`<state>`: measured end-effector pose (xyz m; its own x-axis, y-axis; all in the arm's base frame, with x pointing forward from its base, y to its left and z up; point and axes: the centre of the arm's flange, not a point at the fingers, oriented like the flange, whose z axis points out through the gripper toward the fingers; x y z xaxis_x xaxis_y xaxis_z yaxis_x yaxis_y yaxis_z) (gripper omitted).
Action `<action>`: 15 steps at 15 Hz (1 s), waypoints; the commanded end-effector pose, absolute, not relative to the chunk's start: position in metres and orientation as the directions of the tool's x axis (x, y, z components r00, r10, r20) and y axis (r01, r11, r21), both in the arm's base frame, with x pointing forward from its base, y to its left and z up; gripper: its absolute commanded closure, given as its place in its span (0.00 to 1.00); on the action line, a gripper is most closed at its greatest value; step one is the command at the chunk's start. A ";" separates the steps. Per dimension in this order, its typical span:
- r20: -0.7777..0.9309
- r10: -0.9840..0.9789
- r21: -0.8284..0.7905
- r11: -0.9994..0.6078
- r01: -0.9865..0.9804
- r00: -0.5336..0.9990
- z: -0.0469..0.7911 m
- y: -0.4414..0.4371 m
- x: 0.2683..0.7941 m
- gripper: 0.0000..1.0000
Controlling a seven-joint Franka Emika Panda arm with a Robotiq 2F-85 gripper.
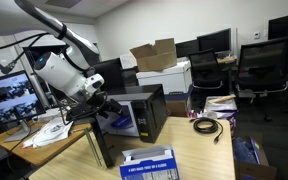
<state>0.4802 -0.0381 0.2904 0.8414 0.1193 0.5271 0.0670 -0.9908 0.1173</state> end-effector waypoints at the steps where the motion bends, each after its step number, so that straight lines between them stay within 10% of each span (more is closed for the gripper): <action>1: 0.447 0.158 0.025 -0.986 0.164 0.881 0.285 -0.028 0.487 0.00; 15: 0.354 0.360 -0.062 -0.912 0.406 0.863 0.234 -0.014 0.455 0.00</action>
